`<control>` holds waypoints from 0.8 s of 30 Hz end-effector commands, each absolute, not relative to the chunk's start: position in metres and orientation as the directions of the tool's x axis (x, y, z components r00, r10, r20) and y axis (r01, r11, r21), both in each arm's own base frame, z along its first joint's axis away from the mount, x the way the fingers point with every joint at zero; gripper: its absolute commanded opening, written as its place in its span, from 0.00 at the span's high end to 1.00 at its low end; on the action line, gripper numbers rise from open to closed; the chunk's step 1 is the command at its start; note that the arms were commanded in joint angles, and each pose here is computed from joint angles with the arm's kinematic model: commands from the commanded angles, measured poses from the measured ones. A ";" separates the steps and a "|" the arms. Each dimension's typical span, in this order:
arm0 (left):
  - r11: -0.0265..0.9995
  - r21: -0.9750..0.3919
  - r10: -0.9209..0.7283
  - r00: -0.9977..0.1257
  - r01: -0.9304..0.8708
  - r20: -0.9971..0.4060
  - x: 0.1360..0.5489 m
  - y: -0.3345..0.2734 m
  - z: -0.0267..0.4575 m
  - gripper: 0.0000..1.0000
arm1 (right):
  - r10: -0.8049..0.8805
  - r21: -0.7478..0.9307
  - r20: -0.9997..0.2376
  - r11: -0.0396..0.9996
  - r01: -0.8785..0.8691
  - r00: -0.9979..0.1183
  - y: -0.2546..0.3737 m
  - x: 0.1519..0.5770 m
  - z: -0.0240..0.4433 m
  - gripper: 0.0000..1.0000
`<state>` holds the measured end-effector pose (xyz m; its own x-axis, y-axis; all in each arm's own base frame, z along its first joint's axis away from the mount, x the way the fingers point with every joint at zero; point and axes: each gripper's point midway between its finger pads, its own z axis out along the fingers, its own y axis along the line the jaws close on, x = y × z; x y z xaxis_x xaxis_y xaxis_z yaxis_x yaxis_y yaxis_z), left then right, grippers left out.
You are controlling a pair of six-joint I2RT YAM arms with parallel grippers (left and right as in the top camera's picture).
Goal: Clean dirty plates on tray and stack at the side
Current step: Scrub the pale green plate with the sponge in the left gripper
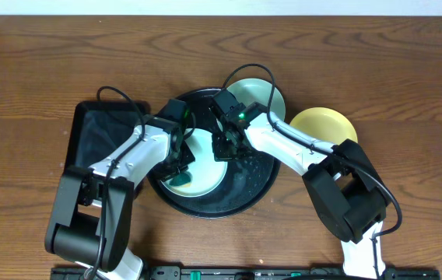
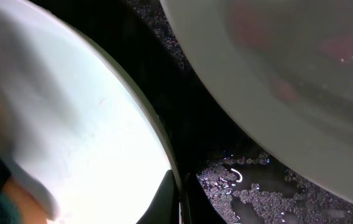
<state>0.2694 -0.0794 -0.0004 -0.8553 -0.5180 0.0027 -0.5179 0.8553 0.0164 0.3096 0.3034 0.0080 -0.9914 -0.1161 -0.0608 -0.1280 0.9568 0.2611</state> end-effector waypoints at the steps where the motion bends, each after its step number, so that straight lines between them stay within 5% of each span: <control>1: 0.923 -0.017 -0.382 -0.921 -0.384 0.069 0.260 -0.087 -0.017 0.93 | -0.095 0.244 -0.061 0.964 -0.107 -0.994 0.300 0.315 0.003 0.99; 4: 0.963 -0.240 -0.113 -0.992 -0.122 0.051 0.273 -0.124 -0.012 0.93 | -0.093 0.242 -0.059 0.965 -0.104 -0.994 0.299 0.315 0.003 0.99; 7: 0.960 -0.277 -0.043 -0.999 -0.038 -0.012 0.285 -0.130 -0.010 0.93 | -0.093 0.243 -0.059 0.964 -0.105 -0.994 0.299 0.315 0.003 0.99; 13: 0.984 -0.031 -0.176 -0.965 -0.174 -0.196 0.321 -0.084 -0.013 0.93 | -0.096 0.242 -0.060 0.964 -0.108 -0.994 0.299 0.315 0.003 0.99; 18: 0.853 0.208 -0.381 -0.843 -0.479 -0.379 0.326 -0.022 0.000 0.93 | -0.096 0.242 -0.060 0.964 -0.108 -0.994 0.299 0.315 0.003 0.99; 24: 0.903 0.152 -0.367 -0.904 -0.403 -0.219 0.303 -0.044 -0.011 0.92 | -0.096 0.243 -0.061 0.964 -0.108 -0.994 0.299 0.316 0.003 0.99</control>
<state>0.3193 -0.0635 0.0033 -0.9026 -0.3443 -0.2583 -0.3722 0.9257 0.0667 0.3085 0.3058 0.0079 -0.9915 -0.1183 -0.0546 -0.1288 0.9530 0.2741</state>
